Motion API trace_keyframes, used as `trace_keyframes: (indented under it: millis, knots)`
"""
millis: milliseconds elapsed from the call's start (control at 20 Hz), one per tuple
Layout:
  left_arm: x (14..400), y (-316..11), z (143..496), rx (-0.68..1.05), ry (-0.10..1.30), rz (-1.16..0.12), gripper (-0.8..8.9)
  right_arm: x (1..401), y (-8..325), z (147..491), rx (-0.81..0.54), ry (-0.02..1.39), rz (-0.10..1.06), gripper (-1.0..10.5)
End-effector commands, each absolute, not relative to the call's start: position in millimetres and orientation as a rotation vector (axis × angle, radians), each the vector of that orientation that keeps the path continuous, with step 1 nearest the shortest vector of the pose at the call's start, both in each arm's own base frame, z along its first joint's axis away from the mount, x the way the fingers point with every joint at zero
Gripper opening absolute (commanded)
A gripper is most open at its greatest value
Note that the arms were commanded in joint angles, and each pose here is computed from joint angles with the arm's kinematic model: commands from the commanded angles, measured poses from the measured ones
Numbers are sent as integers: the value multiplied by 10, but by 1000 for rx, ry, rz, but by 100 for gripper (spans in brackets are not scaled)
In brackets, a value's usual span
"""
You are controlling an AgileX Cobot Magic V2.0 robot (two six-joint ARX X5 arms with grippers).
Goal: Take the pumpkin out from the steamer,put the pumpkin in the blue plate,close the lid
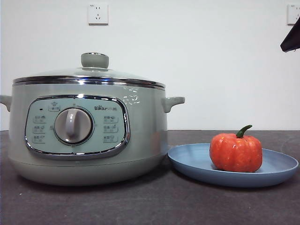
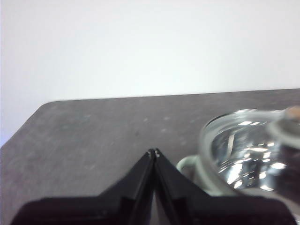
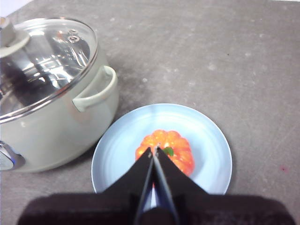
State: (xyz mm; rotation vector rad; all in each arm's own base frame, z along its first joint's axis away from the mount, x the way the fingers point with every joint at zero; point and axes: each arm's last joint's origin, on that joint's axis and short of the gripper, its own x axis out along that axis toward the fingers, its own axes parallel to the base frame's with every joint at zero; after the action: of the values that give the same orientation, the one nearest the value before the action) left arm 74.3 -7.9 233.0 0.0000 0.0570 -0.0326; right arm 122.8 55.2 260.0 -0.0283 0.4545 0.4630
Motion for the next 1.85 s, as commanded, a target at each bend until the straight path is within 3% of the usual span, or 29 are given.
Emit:
trace_keyframes:
  millis: [50, 250, 400, 600, 1400, 1650, 1850]
  knots:
    - [838, -56, 2017, 12, 84, -4, -3, 1230, 552, 2584, -33, 455, 461, -17]
    - [942, -40, 1590, -7, 141, 23, -3, 1230, 552, 2584, -33, 455, 461, -17]
    - [959, -37, 1465, -21, 184, 11, -3, 1229, 552, 2583, -33, 455, 461, -17]
    - [959, -45, 1465, -31, 185, -47, -3, 1229, 553, 2583, -33, 455, 462, -17]
    - [959, -44, 1465, -30, 185, -43, -3, 1224, 552, 2578, -35, 461, 462, -17]
    - [959, -44, 1465, -30, 185, -43, -3, 1023, 382, 2661, -140, 306, 324, -17]
    - [959, -44, 1466, -30, 184, -43, -3, 889, 204, 2401, -146, 163, 301, -17]
